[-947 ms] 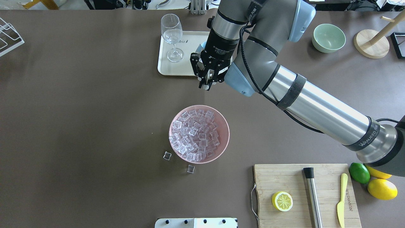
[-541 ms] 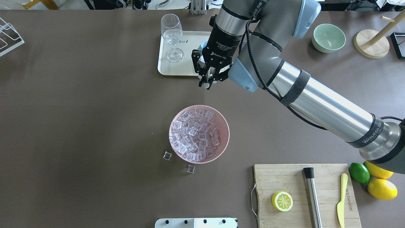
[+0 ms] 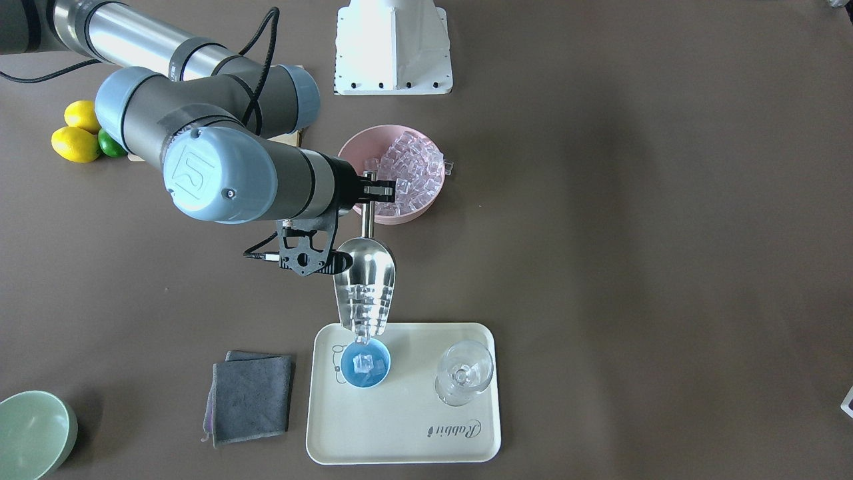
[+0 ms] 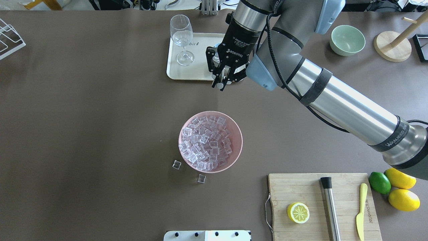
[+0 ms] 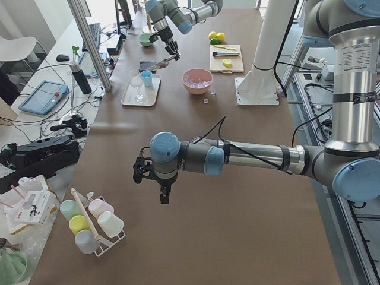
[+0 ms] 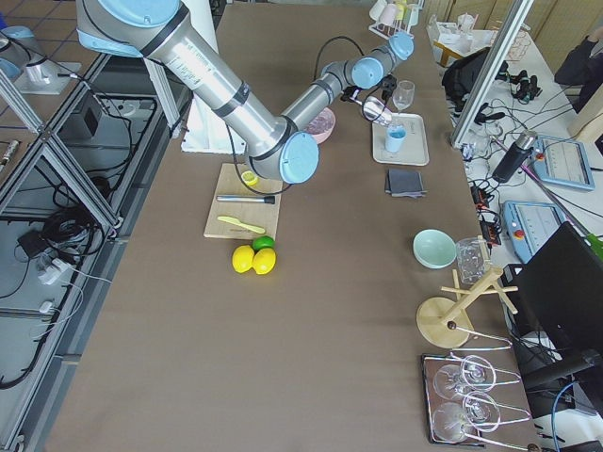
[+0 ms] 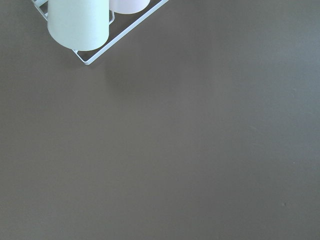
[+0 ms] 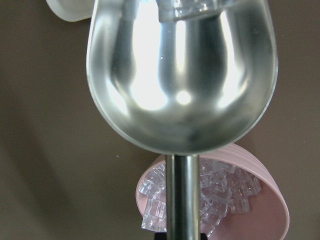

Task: Put ice in cup with scoop
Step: 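Tilt the scoop over the blue cup to pour ice while the left arm withdraws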

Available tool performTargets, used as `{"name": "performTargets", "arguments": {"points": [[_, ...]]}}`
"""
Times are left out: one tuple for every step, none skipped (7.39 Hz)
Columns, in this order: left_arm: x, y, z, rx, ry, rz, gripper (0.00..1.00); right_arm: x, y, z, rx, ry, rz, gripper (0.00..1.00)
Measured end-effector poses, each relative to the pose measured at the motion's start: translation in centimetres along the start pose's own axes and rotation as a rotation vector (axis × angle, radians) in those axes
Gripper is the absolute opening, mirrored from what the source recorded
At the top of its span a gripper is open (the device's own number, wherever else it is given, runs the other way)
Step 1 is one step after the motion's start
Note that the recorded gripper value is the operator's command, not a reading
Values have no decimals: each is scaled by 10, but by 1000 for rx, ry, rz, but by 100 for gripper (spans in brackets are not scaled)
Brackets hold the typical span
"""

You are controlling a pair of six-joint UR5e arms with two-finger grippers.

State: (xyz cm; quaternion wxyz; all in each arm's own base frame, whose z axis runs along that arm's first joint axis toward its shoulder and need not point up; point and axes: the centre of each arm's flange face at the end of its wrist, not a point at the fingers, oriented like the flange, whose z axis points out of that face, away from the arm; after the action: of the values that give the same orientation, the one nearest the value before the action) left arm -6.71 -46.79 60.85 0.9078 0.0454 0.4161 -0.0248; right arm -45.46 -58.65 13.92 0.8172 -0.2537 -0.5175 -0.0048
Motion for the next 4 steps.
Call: {"name": "performTargets", "arguments": {"points": [[-6,4,0,-1,-2,-14,98,0,0,0,-1,-1,0,0],[-10,7,2,-5,-3,-22,98,0,0,-2,-3,-4,1,0],[-12,9,3,-8,-4,-26,98,0,0,-2,-5,-5,0,0],[-11,10,2,-7,-3,-25,98,0,0,-3,-6,-6,0,0]]}}
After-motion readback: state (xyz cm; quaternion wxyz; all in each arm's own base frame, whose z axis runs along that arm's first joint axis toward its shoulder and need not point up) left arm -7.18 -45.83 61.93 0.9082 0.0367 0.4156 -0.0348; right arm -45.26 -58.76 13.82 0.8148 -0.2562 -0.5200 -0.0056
